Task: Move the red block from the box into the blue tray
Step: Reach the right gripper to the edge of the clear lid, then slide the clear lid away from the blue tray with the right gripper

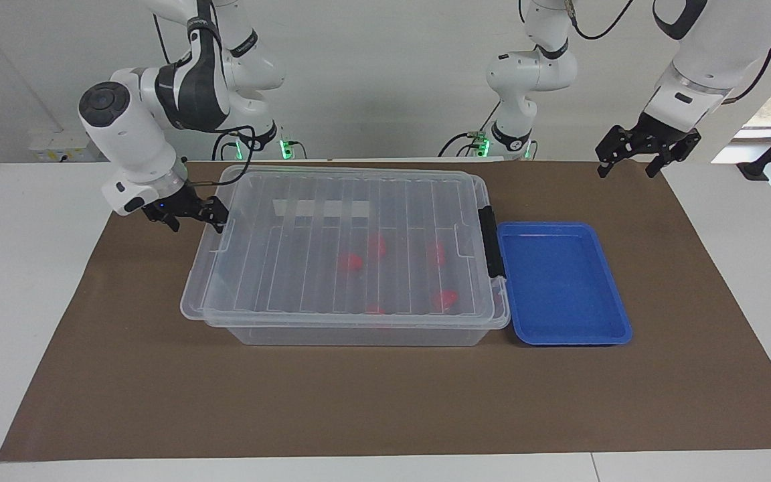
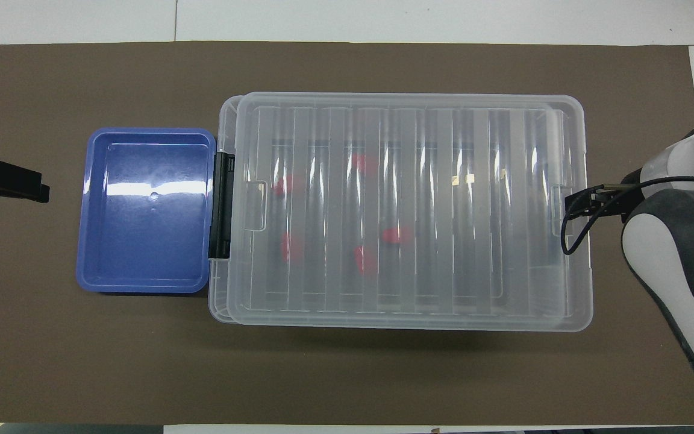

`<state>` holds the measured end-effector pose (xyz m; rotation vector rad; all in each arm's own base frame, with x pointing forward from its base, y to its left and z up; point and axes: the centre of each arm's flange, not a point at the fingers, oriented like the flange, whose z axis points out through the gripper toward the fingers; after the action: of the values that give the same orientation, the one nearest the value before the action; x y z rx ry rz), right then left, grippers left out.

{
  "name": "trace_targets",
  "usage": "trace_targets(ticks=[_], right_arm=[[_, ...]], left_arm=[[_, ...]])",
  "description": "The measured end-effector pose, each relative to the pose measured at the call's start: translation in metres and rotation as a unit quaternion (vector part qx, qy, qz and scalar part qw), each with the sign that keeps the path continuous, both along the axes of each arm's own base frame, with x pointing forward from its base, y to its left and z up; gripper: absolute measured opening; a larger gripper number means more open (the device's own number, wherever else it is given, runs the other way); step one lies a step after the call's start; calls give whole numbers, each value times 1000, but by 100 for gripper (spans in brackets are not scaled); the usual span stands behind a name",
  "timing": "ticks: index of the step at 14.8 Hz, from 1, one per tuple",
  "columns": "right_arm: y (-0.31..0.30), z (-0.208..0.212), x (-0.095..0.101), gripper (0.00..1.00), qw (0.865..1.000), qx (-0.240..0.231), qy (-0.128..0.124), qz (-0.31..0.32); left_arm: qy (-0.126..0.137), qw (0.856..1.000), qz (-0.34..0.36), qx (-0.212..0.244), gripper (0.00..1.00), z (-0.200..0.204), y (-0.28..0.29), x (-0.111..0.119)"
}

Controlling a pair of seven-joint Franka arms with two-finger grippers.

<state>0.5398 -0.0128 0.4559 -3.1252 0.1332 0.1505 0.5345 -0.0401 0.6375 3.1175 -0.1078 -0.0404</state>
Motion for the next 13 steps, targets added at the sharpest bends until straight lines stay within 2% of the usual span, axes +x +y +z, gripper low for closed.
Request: trace_targets(ticks=[4, 9, 13], right_arm=[[-12, -4, -3, 100, 1000, -1, -3, -8], [-61, -4, -8, 100, 1000, 1, -3, -12], [-71, -3, -10, 100, 1000, -13, -2, 0]], left_arm=[[0, 1000, 0, 0, 100, 0, 0, 0], [0, 1000, 0, 0, 100, 0, 0, 0], [0, 1000, 0, 0, 100, 0, 0, 0]])
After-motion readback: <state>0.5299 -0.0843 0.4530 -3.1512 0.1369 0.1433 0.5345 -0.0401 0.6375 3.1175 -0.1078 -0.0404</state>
